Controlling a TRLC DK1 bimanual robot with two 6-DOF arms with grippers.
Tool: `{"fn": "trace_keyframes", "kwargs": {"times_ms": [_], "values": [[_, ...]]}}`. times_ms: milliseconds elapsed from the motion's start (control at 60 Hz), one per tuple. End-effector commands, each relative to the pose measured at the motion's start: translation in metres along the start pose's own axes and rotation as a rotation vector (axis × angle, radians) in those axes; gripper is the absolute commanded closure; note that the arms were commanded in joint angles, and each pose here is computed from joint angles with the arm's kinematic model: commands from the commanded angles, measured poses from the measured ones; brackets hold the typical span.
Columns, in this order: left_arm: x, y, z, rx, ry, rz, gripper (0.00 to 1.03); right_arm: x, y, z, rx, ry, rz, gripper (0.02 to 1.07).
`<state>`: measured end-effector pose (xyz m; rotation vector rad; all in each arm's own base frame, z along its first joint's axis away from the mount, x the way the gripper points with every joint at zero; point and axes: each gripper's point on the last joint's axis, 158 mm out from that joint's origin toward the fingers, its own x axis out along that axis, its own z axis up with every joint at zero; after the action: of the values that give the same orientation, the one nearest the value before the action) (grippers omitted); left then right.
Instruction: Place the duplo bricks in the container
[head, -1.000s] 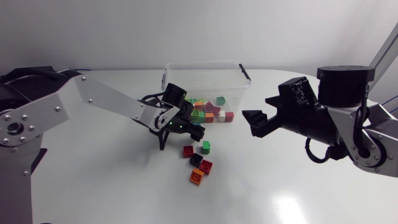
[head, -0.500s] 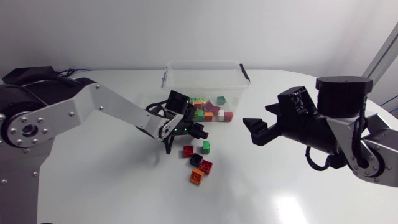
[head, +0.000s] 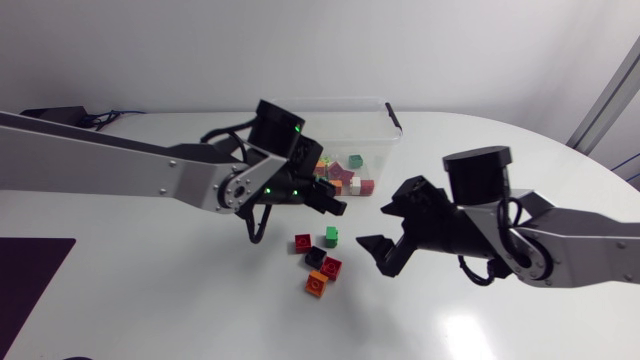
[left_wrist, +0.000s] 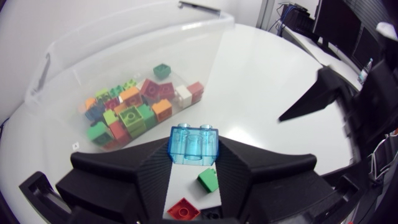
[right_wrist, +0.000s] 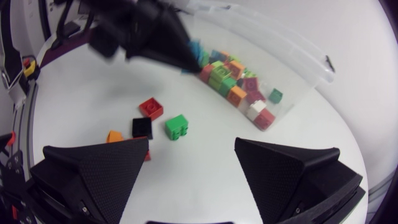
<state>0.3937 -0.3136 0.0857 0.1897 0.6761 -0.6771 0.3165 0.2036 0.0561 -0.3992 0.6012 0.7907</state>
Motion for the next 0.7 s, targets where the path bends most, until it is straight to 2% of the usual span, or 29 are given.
{"fn": "trace_keyframes", "kwargs": {"times_ms": [0, 117, 283, 400, 683], "values": [[-0.026, -0.005, 0.033, 0.024, -0.069, -0.013, 0.82, 0.014, 0.007, 0.000, -0.086, 0.032, 0.052, 0.07], [-0.053, -0.005, 0.071, 0.102, -0.117, -0.029, 0.82, 0.024, 0.022, -0.004, -0.158, 0.060, 0.164, 0.07], [-0.067, 0.025, 0.109, 0.109, -0.169, -0.016, 0.82, 0.044, 0.035, -0.005, -0.235, 0.061, 0.285, 0.07], [-0.062, 0.047, 0.127, 0.119, -0.181, -0.007, 0.82, 0.064, 0.031, -0.011, -0.241, 0.072, 0.331, 0.07], [-0.028, 0.086, 0.133, 0.124, -0.149, -0.014, 0.82, 0.098, 0.016, -0.024, -0.250, 0.091, 0.364, 0.07]]}}
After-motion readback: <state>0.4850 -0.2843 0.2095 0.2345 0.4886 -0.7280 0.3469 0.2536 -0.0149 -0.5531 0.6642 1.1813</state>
